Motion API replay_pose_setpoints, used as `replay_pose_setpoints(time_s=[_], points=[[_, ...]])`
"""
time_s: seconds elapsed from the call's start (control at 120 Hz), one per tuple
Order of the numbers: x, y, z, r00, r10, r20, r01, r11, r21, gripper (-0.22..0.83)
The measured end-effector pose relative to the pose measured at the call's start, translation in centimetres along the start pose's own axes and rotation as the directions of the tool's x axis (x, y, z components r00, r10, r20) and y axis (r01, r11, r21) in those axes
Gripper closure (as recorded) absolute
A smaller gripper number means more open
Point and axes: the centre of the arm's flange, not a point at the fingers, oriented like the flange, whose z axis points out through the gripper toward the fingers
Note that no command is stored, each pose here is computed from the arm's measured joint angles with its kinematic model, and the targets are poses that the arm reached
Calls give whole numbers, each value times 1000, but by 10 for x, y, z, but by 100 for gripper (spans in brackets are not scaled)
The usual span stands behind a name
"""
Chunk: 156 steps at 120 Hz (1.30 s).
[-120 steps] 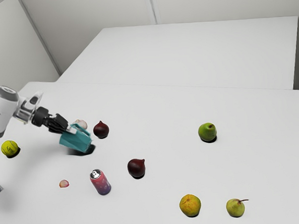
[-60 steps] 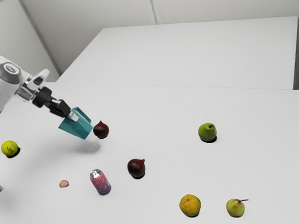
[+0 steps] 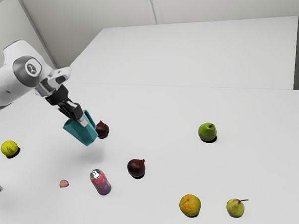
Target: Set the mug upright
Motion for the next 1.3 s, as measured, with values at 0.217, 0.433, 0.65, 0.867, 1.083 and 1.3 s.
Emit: replay_pose_setpoints(time_s=[0.217,0.433,0.65,0.867,1.083,1.3], points=[[3,31,22,1000,-17,12,16,995,101,79],[6,44,45,999,-36,-27,40,983,180,79],[8,48,65,996,-48,-77,65,970,235,79],[11,45,79,993,-78,-90,97,964,246,79],[14,46,94,992,-102,-78,118,964,240,79],[14,42,105,989,-130,-65,141,962,233,79]])
